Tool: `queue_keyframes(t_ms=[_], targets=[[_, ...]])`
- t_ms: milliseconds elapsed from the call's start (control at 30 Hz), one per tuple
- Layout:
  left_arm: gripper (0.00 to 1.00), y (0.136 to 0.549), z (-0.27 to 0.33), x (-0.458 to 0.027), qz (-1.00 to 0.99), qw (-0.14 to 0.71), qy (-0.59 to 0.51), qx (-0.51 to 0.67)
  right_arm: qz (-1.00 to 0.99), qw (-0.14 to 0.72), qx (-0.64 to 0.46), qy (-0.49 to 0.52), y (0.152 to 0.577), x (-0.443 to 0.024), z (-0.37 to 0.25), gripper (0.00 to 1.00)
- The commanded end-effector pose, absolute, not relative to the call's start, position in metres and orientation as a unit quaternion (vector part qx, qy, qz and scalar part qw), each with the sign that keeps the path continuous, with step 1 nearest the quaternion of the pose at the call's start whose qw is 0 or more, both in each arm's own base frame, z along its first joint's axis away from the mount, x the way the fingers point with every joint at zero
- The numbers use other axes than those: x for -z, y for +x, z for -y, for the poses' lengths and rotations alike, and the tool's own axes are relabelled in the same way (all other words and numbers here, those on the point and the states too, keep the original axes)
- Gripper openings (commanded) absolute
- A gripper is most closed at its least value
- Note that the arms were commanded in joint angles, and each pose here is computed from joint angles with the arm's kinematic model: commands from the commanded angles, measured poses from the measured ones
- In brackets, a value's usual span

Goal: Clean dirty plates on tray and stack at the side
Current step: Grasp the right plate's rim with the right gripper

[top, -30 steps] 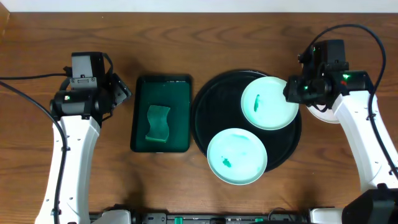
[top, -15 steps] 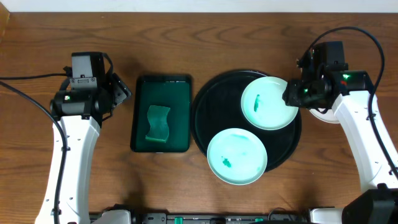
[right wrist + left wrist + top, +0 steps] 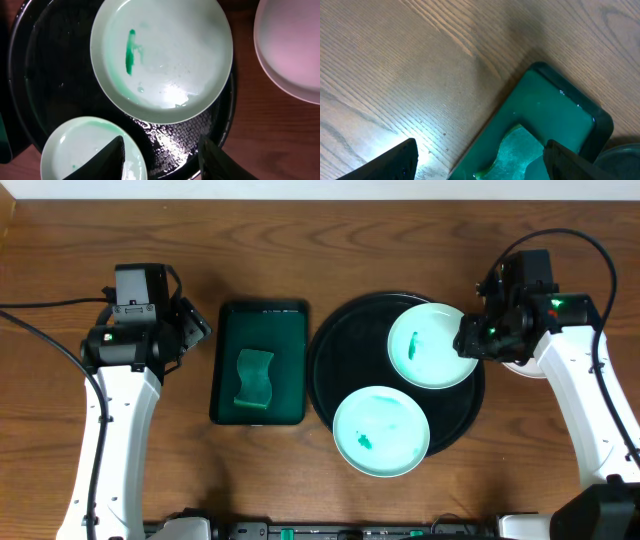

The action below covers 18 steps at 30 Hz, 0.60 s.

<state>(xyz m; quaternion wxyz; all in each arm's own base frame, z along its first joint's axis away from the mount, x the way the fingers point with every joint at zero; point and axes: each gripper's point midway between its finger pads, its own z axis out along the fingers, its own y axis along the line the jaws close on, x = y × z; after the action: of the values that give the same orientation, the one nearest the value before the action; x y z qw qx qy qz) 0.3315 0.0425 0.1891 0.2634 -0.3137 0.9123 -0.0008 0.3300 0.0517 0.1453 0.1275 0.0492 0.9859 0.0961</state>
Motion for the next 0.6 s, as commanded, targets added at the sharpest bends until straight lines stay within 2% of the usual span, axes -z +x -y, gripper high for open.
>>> queue_keyframes(t_ms=[0,267,567], targets=[[0.80,0.333,-0.045,-0.192,-0.909,0.267,-0.320,-0.001,-0.988,0.115,-0.096,0.041,0.322,-0.137,-0.054,0.46],[0.81,0.333,-0.045,-0.192,-0.909,0.267,-0.320,-0.001,-0.989,0.102,-0.095,0.043,0.314,-0.113,-0.053,0.47],[0.81,0.333,-0.045,-0.192,-0.909,0.267,-0.320,-0.001,-0.990,0.099,-0.094,0.043,0.312,-0.110,-0.053,0.50]])
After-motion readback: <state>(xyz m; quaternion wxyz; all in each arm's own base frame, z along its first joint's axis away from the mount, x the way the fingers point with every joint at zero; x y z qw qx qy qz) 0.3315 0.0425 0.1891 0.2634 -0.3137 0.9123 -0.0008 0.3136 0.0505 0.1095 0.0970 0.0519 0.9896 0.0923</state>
